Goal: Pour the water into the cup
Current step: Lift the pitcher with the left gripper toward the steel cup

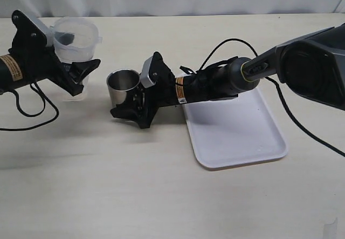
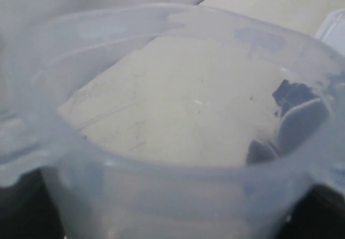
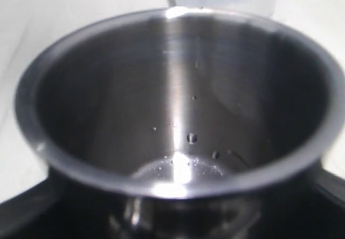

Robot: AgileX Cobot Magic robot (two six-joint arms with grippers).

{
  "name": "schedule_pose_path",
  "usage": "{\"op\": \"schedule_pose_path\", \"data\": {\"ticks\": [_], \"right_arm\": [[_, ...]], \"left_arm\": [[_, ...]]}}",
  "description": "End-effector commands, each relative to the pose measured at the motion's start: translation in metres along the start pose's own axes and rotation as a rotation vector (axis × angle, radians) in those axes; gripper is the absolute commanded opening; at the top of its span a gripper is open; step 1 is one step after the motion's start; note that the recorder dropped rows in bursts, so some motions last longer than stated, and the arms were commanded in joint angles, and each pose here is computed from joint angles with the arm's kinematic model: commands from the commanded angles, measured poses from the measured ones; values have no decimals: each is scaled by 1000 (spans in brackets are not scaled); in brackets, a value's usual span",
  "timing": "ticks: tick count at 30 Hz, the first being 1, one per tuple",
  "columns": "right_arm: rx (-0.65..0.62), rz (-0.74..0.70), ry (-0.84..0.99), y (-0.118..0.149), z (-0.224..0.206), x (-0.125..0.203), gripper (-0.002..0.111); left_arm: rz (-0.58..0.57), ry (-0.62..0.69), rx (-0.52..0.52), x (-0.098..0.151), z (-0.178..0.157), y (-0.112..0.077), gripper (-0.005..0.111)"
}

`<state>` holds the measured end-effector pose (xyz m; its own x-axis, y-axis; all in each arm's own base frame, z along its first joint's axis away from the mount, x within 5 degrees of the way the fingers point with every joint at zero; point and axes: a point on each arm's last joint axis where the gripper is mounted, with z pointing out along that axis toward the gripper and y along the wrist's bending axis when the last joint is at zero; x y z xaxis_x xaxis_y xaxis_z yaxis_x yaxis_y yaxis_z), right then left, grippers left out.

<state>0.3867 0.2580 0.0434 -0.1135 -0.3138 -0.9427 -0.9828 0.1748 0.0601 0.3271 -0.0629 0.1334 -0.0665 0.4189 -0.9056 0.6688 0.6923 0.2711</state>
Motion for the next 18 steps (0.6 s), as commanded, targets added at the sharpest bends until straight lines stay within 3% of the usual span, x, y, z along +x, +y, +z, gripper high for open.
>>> {"op": "schedule_pose_path", "data": {"ticks": [1, 8, 10, 18], "right_arm": [[13, -4, -71, -2, -2, -11, 4], [1, -17, -88, -1, -2, -13, 4], [1, -17, -88, -1, -2, -13, 4], [3, -17, -85, -1, -2, -13, 4]], "left_arm": [[68, -36, 27, -10, 4, 5, 0], [140, -50, 33, -17, 9, 12, 0], [248, -19, 35, -17, 12, 10, 0], [408, 15, 50, -31, 28, 2, 0]]}}
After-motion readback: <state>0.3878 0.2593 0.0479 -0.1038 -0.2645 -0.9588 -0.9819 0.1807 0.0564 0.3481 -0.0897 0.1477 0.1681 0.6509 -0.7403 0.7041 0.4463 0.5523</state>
